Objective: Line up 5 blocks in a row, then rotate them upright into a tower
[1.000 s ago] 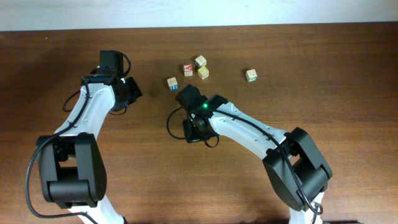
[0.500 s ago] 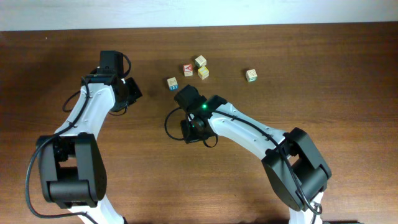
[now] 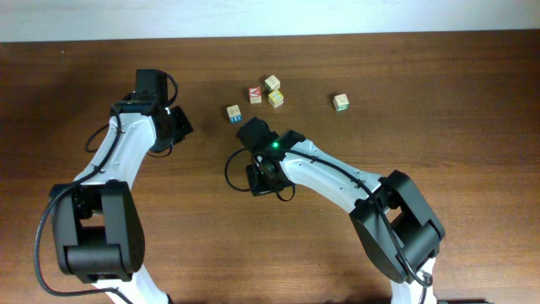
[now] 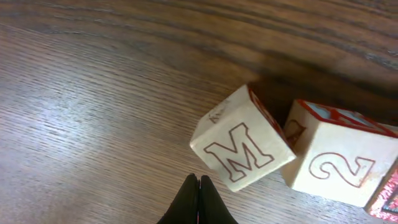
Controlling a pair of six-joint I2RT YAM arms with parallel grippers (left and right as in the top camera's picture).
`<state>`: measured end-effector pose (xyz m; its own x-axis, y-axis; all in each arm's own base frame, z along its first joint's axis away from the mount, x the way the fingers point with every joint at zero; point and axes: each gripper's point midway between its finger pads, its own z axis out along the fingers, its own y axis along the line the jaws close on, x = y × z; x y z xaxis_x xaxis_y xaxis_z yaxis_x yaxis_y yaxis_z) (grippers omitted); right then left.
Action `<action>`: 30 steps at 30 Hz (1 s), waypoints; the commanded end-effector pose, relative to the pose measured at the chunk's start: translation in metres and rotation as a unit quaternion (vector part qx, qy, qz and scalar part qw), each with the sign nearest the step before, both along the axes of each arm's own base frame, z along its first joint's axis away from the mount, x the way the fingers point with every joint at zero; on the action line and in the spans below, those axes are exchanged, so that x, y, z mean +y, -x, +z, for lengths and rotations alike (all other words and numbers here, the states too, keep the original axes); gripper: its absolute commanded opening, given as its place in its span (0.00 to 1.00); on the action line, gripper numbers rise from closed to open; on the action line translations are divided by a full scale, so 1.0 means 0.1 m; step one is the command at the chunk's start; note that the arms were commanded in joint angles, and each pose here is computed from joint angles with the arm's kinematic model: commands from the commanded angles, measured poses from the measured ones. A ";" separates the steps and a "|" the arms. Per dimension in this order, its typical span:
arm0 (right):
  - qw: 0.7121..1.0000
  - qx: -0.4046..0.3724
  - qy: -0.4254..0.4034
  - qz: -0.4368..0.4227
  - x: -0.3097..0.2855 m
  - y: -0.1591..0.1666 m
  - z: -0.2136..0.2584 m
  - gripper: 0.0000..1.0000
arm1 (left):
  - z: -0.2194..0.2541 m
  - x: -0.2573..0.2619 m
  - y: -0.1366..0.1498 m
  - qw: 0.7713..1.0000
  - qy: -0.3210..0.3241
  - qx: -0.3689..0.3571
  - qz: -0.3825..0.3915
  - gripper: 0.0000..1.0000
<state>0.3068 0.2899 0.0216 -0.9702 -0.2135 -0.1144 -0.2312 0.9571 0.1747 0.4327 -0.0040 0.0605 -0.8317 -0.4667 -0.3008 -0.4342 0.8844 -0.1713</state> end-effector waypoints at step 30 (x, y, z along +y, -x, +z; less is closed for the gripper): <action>0.997 -0.066 -0.028 0.019 0.20 -0.34 0.48 0.04 | 0.00 0.19 -0.05 0.999 -0.031 -0.001 0.014 0.00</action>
